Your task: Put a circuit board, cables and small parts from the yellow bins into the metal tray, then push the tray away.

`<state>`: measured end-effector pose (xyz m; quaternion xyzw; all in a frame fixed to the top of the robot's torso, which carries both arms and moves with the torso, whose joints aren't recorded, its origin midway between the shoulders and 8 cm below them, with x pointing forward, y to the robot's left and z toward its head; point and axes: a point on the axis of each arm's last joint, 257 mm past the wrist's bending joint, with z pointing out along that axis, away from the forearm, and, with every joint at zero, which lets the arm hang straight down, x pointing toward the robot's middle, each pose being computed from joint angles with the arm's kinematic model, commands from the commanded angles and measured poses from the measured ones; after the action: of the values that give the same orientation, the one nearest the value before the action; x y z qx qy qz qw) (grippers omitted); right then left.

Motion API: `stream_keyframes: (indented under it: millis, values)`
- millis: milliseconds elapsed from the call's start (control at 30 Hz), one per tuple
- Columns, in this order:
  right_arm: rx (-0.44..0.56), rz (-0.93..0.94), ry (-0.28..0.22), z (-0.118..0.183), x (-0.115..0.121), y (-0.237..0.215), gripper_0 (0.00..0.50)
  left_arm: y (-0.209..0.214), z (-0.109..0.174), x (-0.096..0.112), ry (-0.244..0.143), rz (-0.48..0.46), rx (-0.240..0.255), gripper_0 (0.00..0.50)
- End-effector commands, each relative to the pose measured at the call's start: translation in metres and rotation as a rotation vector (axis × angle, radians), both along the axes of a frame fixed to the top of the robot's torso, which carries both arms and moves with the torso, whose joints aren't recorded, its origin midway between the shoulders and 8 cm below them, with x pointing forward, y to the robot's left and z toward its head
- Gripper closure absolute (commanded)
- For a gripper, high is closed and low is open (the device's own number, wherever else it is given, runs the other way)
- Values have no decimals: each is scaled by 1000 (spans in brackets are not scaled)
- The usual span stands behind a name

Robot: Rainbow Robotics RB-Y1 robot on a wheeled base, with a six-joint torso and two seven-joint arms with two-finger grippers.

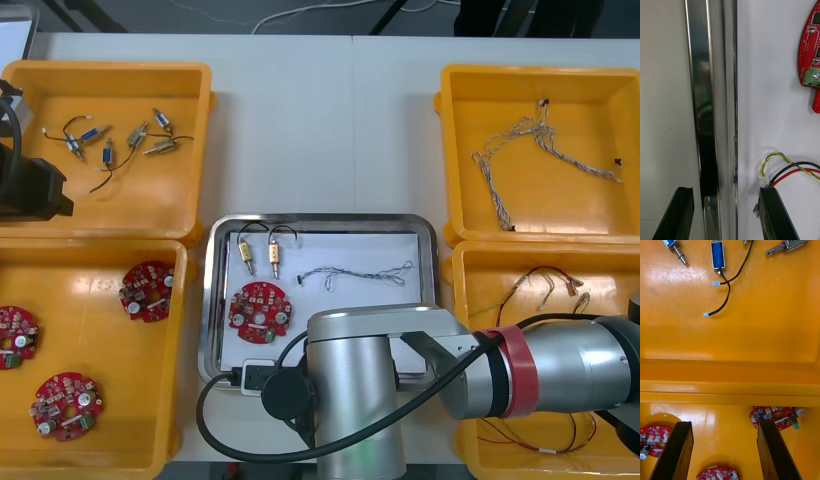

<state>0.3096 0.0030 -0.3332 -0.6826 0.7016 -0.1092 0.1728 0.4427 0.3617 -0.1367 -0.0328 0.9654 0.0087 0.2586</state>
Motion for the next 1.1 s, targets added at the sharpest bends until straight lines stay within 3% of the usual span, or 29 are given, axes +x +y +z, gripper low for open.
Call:
stream_keyframes:
  millis: [33,267,433,533,567,600,667,700,933,1100]
  values:
    - [20,45,10,-2,-14,16,0,21,16,-4,-33,25,49,0]
    - [14,41,15,-5,-15,14,7,21,16,-4,-33,25,49,0]
    - [13,42,19,-6,-16,13,69,21,16,-4,-33,25,49,0]
    - [15,45,26,-6,-18,14,169,21,16,-4,-33,25,49,0]
    - [15,45,26,-6,-18,14,257,21,16,-4,-33,25,49,0]
    - [15,45,26,-6,-18,14,382,21,16,-4,-33,25,49,0]
    - [15,44,26,-6,-18,14,480,21,16,-4,-33,25,49,0]
    - [14,43,27,-7,-18,14,500,21,16,-4,-33,25,49,0]
    - [15,38,10,-4,-9,10,500,21,16,-4,-33,25,49,0]
    - [16,44,-45,12,13,9,500,21,16,-4,-33,25,49,0]
